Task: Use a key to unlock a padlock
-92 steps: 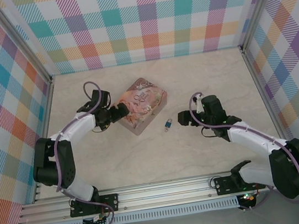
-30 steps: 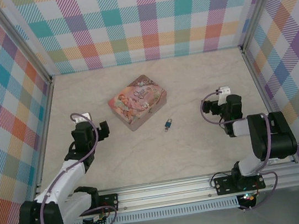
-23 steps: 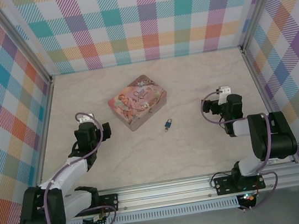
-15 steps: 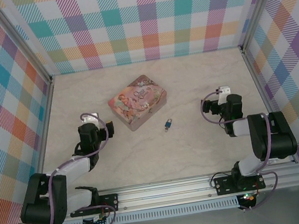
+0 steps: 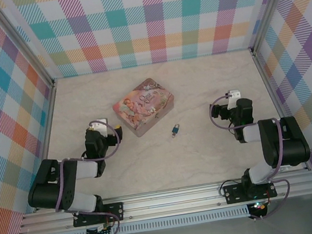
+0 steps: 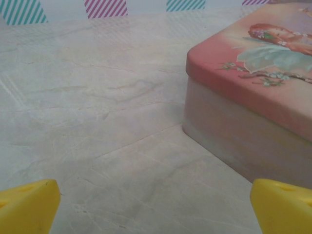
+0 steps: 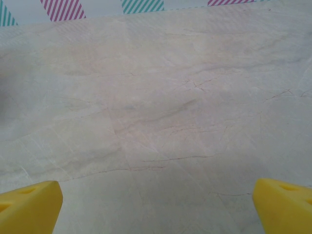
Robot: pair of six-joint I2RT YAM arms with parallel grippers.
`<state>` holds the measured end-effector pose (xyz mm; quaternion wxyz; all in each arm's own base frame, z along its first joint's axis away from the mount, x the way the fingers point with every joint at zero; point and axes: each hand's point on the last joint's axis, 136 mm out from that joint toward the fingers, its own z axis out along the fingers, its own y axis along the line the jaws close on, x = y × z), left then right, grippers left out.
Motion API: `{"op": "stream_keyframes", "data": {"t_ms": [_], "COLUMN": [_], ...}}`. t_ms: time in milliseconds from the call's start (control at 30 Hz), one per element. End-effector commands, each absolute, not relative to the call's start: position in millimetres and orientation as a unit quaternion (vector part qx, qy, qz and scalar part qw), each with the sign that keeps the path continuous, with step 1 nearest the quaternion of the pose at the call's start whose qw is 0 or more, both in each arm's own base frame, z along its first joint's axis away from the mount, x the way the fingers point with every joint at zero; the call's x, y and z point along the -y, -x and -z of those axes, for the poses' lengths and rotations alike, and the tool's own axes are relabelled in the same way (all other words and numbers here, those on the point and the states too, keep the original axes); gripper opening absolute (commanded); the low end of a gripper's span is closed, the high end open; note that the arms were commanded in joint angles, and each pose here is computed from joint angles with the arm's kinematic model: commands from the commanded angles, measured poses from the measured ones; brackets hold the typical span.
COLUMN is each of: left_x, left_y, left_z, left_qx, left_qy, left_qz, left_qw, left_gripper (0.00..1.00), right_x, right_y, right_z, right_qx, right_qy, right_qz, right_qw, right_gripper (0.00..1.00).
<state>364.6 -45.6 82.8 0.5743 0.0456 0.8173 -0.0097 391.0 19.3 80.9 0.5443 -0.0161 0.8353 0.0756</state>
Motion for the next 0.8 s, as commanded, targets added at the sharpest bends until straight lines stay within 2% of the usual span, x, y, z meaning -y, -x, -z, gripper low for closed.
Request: {"op": "stream_keyframes", "data": {"t_ms": [0, 200, 767], "left_x": [40, 15, 13], "left_y": [-374, -399, -399], "left_z": [-90, -78, -79], "left_qx": [-0.796, -0.840, -0.839], "left_qy": [-0.036, 0.028, 0.031], "left_qz": [0.020, 0.027, 0.034], "left_qw": [0.603, 0.542, 0.543], "left_gripper": [1.00, 1.00, 1.00], "right_x": [-23, -23, -23], "right_y": [-397, -397, -397], "right_z": [-92, -92, -93], "right_qx": [-0.824, -0.824, -0.824], "right_qy": [0.021, 0.021, 0.023], "right_qz": [-0.086, -0.086, -0.084], "right_qw": [0.560, 0.559, 0.559], "right_gripper": [1.00, 1.00, 1.00]}}
